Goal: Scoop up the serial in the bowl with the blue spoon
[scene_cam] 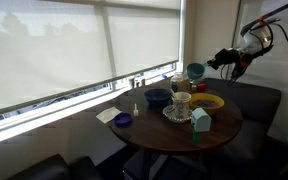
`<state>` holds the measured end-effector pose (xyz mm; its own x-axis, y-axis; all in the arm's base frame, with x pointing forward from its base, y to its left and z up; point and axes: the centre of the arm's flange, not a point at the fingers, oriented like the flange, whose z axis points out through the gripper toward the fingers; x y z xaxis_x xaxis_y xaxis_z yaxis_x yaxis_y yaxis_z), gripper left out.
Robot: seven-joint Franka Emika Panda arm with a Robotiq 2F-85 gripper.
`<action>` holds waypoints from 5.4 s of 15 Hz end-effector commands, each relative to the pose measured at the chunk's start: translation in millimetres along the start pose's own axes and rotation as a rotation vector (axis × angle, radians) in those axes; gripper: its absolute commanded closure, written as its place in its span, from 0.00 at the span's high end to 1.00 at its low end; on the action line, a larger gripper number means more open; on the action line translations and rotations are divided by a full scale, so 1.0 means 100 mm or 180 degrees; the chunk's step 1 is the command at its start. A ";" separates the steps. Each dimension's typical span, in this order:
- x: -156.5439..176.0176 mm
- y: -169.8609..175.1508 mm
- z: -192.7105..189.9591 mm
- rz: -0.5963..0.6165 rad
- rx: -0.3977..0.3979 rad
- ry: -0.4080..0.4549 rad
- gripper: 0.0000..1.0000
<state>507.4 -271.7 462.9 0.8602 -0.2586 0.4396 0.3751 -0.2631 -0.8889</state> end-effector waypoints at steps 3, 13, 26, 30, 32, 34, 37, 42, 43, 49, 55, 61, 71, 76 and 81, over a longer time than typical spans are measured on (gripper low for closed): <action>0.63 -0.13 0.13 0.0220 0.0161 0.0364 0.03; 1.63 0.04 1.15 0.0807 -0.0712 0.0337 0.03; 1.46 0.08 2.06 -0.0147 -0.2386 -0.0971 0.02; 1.44 -0.04 2.35 -0.0771 -0.2588 -0.1207 0.02; 1.40 -0.11 2.52 -0.1084 -0.2683 -0.1356 0.02; 1.36 -0.17 2.68 -0.1385 -0.2790 -0.1514 0.03; 1.29 -0.29 2.86 -0.1802 -0.2970 -0.1802 0.02; 1.22 -0.60 3.04 -0.2487 -0.3312 -0.2193 0.02; 1.21 -0.66 3.07 -0.2620 -0.3388 -0.2266 0.02; 1.04 -1.01 3.37 -0.3446 -0.3874 -0.2600 0.02; 0.90 -1.25 3.62 -0.4305 -0.4377 -0.2572 0.02; 1.09 -1.76 2.45 -0.3451 -0.3361 -0.2018 0.02; 0.39 -1.54 0.24 -0.2036 -0.2251 -0.1397 0.02; -0.15 -1.20 -0.53 -0.1263 -0.1649 -0.1183 0.02; -0.09 -0.71 -0.22 -0.0701 -0.1199 -0.0734 0.02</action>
<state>439.3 -289.2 547.0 0.8141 0.1490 0.5613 0.4965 -0.6801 -0.5395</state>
